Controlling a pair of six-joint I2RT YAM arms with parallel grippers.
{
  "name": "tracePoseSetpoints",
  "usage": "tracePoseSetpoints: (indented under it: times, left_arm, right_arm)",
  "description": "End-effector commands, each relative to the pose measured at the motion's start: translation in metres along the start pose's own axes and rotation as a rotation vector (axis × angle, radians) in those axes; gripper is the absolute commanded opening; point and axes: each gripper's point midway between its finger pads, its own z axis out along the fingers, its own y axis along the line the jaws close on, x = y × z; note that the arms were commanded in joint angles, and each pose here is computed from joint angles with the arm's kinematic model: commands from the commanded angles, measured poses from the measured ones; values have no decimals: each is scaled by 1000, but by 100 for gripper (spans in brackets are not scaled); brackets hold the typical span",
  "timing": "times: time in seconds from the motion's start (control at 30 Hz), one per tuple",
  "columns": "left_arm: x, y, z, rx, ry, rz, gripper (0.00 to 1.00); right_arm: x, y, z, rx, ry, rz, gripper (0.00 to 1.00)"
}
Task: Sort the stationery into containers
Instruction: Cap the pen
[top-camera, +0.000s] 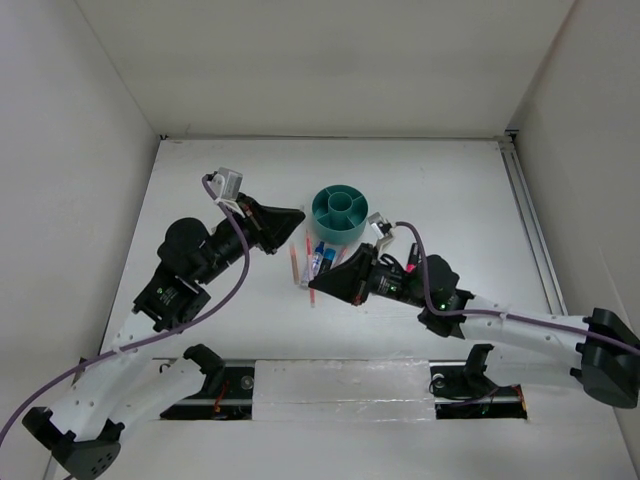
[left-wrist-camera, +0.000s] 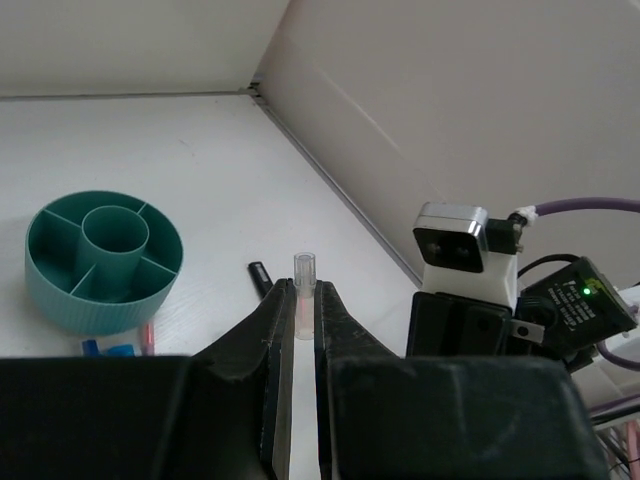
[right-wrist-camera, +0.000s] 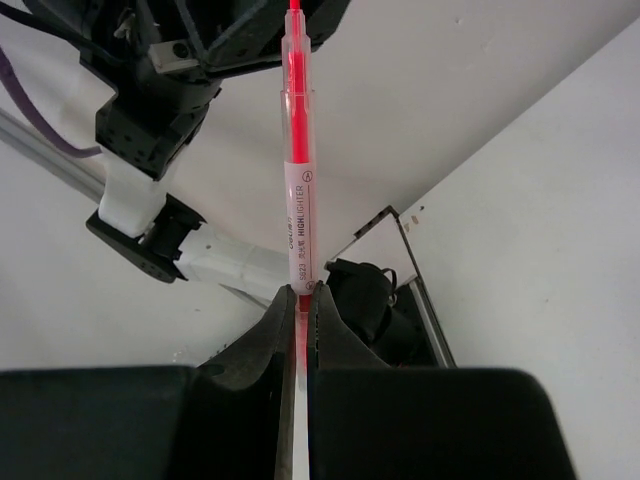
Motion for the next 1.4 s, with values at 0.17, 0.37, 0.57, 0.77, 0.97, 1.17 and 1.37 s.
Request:
tracePoseSetpoints:
  times: [0.17,0.37,0.57,0.77,0.97,1.17,1.37]
  left_arm:
    - [-19,-19,-4,85,-78,39,0]
    - [-17,-13,-3,64,-80,37,0]
    - [-17,-13,-3,64,-80,37,0]
    - [-19,-15,-5,69,-87,38,0]
    - [-19,-16,-5,70,-87,29,0]
    - [-15,-13,-5,65,-79,27,0]
    - [-17,-14,-5,70,-87,29,0]
  right_arm:
    - [-19,25,16,-112,-59,-11,0]
    - [-20,25,20,-120,-65,-5,0]
    - [-23,23,21,-107,-82,-4,0]
    - [-25,16,20,-66,-92,-6,0]
    - [-30,15,20,-40,-109,-11,0]
    - [-30,12,21,-21,-105,-7,0]
    - [-31,12,23,-21,-105,-7,0]
